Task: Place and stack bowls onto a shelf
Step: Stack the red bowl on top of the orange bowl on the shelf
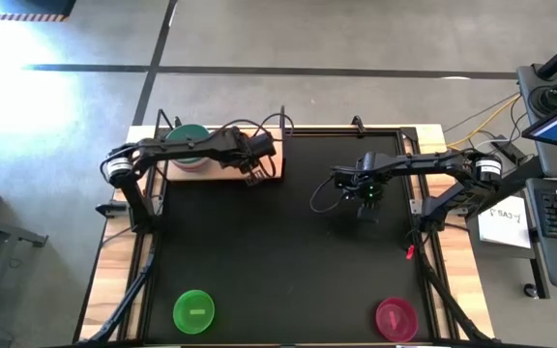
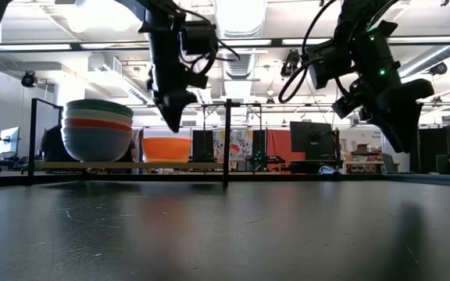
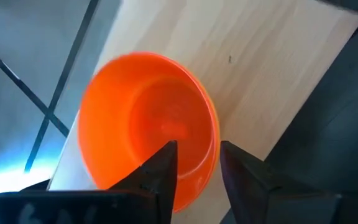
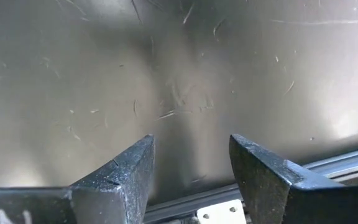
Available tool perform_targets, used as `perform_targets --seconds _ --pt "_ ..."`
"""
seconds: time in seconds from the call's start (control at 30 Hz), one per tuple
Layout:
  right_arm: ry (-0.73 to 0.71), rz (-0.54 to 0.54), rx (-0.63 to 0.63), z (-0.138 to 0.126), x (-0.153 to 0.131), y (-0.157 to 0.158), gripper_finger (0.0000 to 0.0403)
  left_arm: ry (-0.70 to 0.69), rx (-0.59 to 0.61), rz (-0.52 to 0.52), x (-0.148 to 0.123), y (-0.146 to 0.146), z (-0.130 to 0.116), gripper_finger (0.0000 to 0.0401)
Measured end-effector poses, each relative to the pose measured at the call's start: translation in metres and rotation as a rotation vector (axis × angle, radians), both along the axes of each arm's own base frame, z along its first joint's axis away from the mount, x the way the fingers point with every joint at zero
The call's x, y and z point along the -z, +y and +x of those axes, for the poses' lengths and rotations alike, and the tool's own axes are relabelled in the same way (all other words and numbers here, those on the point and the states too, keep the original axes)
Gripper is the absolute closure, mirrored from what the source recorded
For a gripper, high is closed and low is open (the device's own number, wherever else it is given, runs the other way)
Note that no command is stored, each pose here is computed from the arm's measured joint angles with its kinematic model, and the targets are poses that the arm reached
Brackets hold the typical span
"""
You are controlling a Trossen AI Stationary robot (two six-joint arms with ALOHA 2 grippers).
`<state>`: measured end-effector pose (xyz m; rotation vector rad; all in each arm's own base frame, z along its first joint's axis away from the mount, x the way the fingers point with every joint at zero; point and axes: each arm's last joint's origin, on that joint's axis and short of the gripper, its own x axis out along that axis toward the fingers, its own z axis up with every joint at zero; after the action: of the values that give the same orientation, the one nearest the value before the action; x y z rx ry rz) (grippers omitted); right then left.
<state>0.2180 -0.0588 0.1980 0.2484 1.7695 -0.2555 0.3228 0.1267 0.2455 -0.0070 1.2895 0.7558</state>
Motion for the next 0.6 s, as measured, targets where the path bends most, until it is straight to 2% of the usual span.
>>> perform_targets --seconds 0.1,0.27,0.4,0.6 --pt "0.009 0.011 0.026 -0.001 0.000 0.001 0.0207 -0.002 -0.019 -0.008 -0.013 -0.002 0.000 0.0290" --pt "-0.019 0.094 0.090 0.001 -0.001 0.005 0.0207 -0.075 -0.011 -0.029 -0.028 -0.018 0.007 0.0289" --pt "-0.029 0.102 0.101 0.002 -0.002 0.015 0.0207 -0.128 0.042 -0.062 -0.032 -0.047 0.014 0.0289" --pt "-0.092 0.124 0.080 0.006 -0.009 0.042 0.0207 -0.169 0.125 -0.092 -0.031 -0.107 0.023 0.0289"
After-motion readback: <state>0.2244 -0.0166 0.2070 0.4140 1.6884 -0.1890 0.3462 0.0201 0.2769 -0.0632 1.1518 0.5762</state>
